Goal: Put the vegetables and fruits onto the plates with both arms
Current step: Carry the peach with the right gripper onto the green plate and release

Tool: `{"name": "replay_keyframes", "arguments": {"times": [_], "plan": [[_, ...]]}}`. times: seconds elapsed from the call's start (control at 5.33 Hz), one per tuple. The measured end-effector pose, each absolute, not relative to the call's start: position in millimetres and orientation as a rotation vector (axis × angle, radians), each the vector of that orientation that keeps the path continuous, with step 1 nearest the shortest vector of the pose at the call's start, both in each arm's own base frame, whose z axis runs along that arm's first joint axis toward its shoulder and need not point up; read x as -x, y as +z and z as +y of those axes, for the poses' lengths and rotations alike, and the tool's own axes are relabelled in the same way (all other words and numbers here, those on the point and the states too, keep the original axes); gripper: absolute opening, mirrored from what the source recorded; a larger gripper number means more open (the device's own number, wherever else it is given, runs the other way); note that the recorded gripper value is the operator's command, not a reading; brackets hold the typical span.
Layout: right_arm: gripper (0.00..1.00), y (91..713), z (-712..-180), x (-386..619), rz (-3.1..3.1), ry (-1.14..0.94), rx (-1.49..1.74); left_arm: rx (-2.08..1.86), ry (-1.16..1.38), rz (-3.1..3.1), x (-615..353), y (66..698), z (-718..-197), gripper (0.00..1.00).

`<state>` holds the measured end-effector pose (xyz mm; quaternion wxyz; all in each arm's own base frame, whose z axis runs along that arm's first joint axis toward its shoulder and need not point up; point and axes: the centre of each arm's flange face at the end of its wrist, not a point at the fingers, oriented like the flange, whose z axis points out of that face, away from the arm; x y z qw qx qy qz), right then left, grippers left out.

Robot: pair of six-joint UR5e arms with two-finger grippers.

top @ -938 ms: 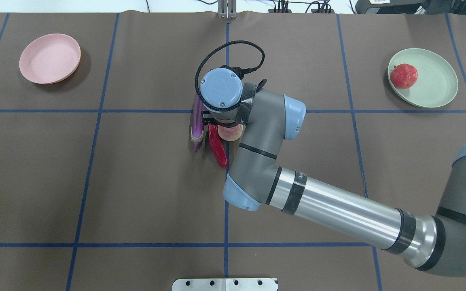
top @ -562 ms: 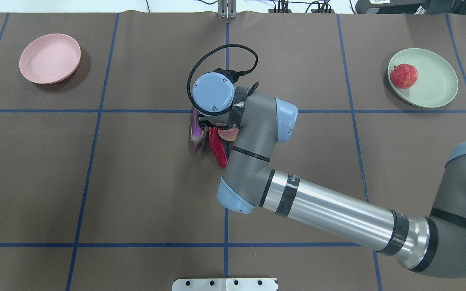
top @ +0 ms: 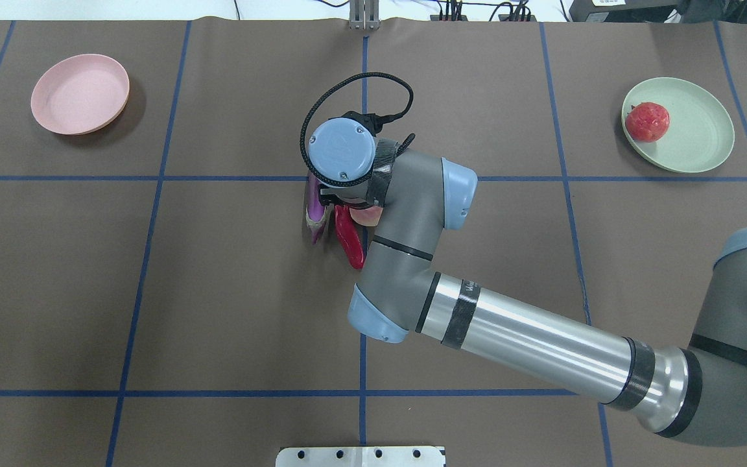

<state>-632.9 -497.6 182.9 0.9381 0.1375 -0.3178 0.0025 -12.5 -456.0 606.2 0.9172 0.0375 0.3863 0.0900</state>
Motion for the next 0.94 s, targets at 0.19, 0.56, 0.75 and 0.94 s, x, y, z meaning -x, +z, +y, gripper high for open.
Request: {"name": "replay_keyframes", "arguments": {"times": [0.19,0.56,0.75,0.94], "plan": [[0.00,179,-505,625,-0.659,0.006,-0.283,-0.077,0.185,0.795,12,606,-456,1.00],[0.00,196,-570,541,-0.694,-0.030,-0.266,-0.076,0.184,0.795,12,607,-456,1.00],[0.00,234,-611,470,-0.696,-0.094,-0.263,-0.075,0.187,0.795,11,607,-456,1.00],[0.00,283,-654,383,-0.691,-0.164,-0.263,-0.074,0.190,0.795,10,607,-456,1.00]]}}
